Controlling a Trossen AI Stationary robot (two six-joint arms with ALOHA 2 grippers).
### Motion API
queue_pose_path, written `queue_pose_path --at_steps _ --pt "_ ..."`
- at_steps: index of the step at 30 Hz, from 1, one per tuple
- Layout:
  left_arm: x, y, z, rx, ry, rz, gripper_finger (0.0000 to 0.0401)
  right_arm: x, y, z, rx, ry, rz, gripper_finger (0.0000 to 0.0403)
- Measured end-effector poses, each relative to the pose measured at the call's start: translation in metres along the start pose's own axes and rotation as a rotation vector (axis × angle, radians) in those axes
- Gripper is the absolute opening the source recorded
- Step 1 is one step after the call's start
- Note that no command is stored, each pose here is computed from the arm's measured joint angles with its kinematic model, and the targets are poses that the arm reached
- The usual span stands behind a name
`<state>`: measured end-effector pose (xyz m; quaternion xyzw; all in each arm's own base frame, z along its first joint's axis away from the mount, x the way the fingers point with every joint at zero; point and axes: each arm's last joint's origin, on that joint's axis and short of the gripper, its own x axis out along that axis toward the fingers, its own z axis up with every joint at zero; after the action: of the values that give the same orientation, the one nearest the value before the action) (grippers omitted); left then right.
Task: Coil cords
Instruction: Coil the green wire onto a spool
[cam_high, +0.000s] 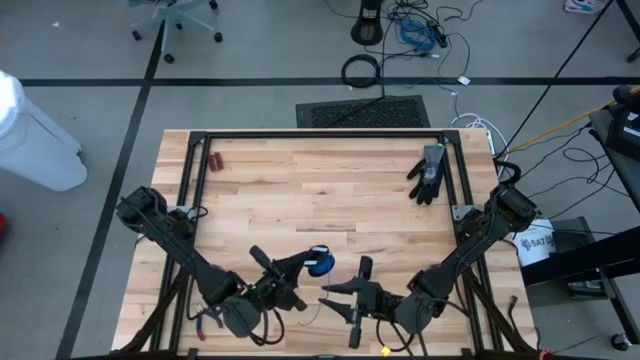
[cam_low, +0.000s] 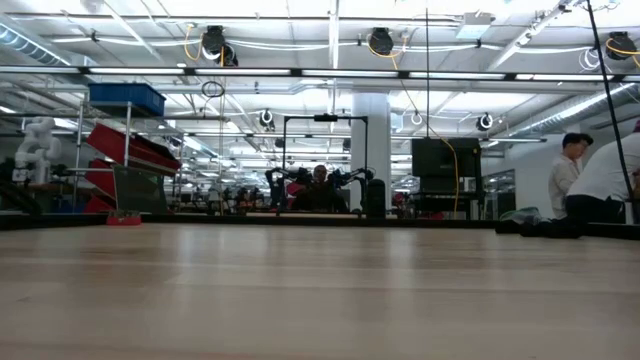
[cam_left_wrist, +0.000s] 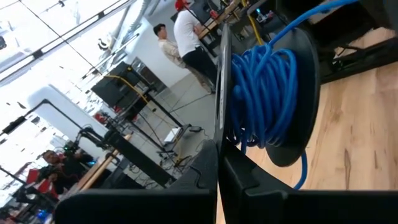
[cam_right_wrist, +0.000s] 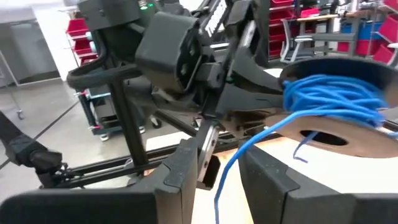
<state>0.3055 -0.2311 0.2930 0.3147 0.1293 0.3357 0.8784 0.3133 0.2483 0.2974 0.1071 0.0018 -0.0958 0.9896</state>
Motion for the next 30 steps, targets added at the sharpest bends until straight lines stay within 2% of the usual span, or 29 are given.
queue_pose_path --at_steps 4,12,18,25,30 --pt "0.003 0.0 0.001 -0.04 -0.013 -0.018 0.0 0.003 -0.002 0.002 0.003 -0.008 -0.003 0.0103" --pt "0.009 -0.001 0.005 -0.152 -0.08 -0.129 0.0 0.011 -0.008 0.0 -0.052 -0.01 -0.03 0.0102" --pt "0.013 -0.001 0.006 -0.23 -0.097 -0.169 0.0 0.009 -0.006 -0.001 -0.036 -0.009 -0.021 0.0102" --pt "0.013 0.001 0.009 -0.286 -0.108 -0.168 0.0 -0.006 0.005 -0.006 -0.065 0.017 0.007 0.0102" --pt "0.013 0.003 0.01 -0.31 -0.109 -0.159 0.0 -0.011 0.009 -0.007 -0.043 0.016 0.012 0.0102"
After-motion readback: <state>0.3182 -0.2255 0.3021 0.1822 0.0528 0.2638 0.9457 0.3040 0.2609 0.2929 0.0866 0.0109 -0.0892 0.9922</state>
